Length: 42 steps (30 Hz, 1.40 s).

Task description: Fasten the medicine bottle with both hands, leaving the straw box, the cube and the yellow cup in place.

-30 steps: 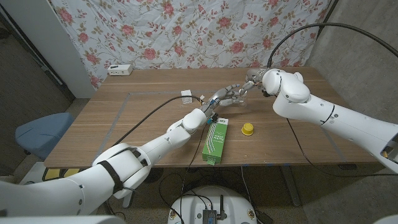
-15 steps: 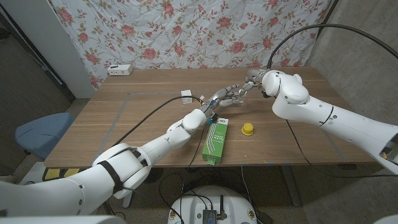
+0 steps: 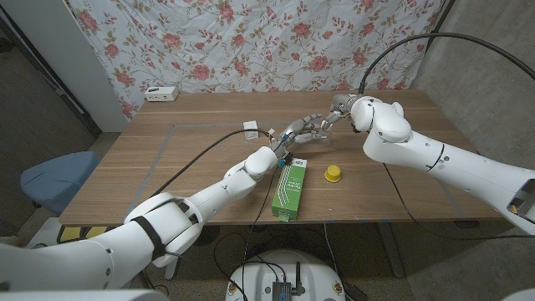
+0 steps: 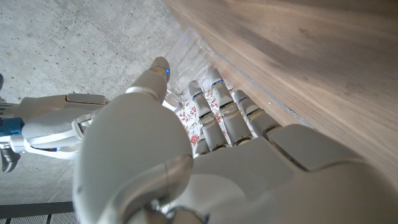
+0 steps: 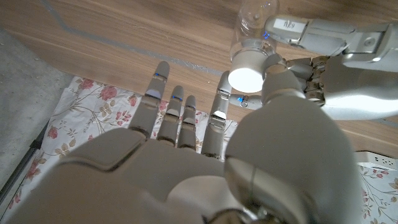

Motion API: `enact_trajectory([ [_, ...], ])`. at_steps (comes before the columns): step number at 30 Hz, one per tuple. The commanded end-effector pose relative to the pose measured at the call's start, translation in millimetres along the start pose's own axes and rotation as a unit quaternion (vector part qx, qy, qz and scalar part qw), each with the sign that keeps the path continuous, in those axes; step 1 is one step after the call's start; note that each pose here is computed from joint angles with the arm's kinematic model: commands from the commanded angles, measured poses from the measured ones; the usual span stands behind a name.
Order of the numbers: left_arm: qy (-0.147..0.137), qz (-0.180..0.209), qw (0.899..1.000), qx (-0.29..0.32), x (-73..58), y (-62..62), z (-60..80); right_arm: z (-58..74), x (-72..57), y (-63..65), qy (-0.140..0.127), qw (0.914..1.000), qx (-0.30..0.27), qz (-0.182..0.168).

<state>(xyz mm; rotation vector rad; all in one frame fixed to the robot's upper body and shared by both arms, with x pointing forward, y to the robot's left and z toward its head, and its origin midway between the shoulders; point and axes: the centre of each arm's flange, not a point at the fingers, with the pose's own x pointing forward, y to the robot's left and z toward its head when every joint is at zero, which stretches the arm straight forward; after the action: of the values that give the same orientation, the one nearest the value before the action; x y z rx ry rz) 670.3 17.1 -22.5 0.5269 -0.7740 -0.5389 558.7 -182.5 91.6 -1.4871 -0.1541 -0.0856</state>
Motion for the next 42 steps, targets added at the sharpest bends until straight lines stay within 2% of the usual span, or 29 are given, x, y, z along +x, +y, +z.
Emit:
enact_trajectory([
  [1,0.001,0.002,1.000,0.001,-1.2,0.0,0.1,0.2,0.8,2.7,0.010,0.9999,0.004,-0.009],
  [10,0.000,0.003,1.000,0.001,-1.6,-0.1,0.8,-1.7,3.4,3.6,0.007,0.9996,0.027,-0.011],
  [28,0.001,0.003,1.000,0.001,-1.6,0.4,0.9,-3.3,11.3,4.4,0.025,0.9991,0.033,0.009],
  [42,0.002,0.005,1.000,0.000,-1.7,-0.2,0.8,-5.5,13.4,7.0,0.041,0.9984,0.038,0.009],
])
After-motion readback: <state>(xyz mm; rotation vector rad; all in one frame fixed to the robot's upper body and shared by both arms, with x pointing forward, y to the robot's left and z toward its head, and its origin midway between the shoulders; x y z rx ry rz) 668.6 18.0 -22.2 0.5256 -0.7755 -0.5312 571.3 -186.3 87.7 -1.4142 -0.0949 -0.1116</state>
